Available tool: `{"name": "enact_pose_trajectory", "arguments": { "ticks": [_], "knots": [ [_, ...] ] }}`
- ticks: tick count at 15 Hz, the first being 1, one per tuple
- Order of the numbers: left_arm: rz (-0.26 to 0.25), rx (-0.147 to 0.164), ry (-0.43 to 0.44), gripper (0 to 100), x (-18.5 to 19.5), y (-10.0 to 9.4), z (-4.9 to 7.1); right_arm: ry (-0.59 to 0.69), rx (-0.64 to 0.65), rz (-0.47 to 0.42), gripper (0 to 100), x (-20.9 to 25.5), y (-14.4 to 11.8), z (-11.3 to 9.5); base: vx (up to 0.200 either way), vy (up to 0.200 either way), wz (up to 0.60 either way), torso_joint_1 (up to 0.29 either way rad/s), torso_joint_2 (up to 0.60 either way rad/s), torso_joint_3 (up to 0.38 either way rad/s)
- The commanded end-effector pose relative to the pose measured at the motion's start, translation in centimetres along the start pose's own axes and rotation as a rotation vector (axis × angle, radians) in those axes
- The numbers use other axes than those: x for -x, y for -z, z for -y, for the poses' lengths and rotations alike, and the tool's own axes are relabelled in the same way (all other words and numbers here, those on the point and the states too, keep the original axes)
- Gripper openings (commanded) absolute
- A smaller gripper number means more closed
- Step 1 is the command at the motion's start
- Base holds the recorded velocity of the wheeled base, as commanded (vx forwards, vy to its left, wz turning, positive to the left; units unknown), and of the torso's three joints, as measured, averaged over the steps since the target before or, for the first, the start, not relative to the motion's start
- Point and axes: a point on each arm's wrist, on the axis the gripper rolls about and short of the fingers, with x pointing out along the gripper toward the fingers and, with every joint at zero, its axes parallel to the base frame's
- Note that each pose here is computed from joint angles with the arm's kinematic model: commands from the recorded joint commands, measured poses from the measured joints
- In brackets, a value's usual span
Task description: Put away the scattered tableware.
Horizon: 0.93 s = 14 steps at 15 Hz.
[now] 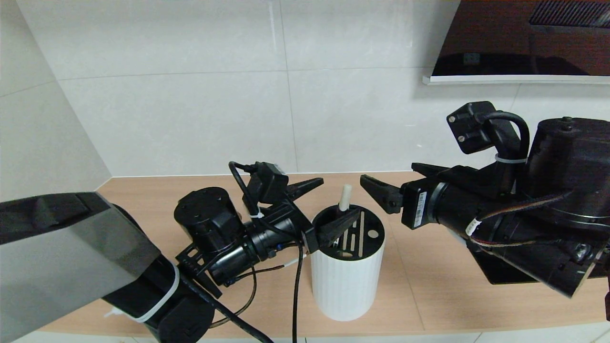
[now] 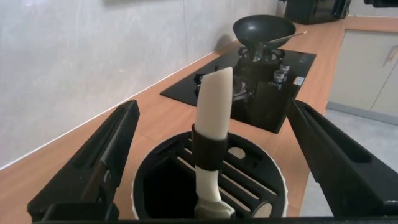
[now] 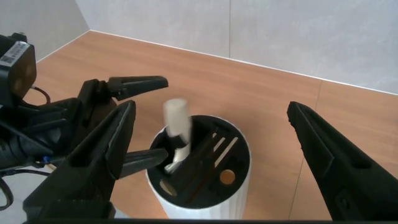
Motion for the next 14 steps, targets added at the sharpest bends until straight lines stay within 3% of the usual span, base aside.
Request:
{"name": "enact_pose_trajectory", "arguments": {
  "ticks": [1, 3, 5, 7, 8, 11, 12, 14],
  "knots": [
    [0.006, -0.002, 0.0, 100, 0.0, -0.2, 0.0, 0.0, 0.0, 0.001, 100, 0.0, 0.0, 0.0, 0.0, 0.0, 0.0, 0.0, 0.0, 0.0],
    [0.022, -0.008, -0.001, 100, 0.3, -1.0, 0.3, 0.0, 0.0, 0.001, 100, 0.0, 0.0, 0.0, 0.0, 0.0, 0.0, 0.0, 0.0, 0.0],
    [0.082, -0.013, -0.005, 100, 1.8, -3.9, 0.9, 0.0, -0.005, 0.017, 100, 0.2, -0.4, 0.0, 0.0, 0.0, 0.0, 0.0, 0.0, 0.0],
    [0.165, 0.027, 0.005, 100, 3.8, -7.4, 1.9, 0.02, -0.015, 0.046, 100, 1.0, -1.2, 0.6, 0.0, 0.0, 0.0, 0.0, 0.0, 0.0],
    [0.192, 0.051, -0.007, 100, 6.6, -10.0, 2.6, 0.072, -0.025, 0.08, 100, 2.0, -2.0, 1.9, 0.0, 0.0, 0.0, 0.0, 0.0, 0.0],
    [0.149, 0.059, -0.081, 100, 11.7, -14.0, 3.4, 0.126, -0.038, 0.208, 100, 6.4, -4.9, 3.9, 0.0, 0.0, 0.0, 0.0, 0.0, 0.0],
    [0.097, 0.07, -0.15, 100, 14.7, -15.0, 3.8, 0.158, 0.007, 0.217, 100, 9.2, -4.2, 4.7, 0.0, 0.0, 0.0, 0.0, 0.0, 0.0],
    [0.045, 0.091, -0.227, 100, 18.1, -15.9, 4.8, 0.324, 0.131, 0.191, 100, 12.5, -2.2, 7.0, 0.0, 0.0, 0.0, 0.0, 0.0, 0.0]
  ]
}}
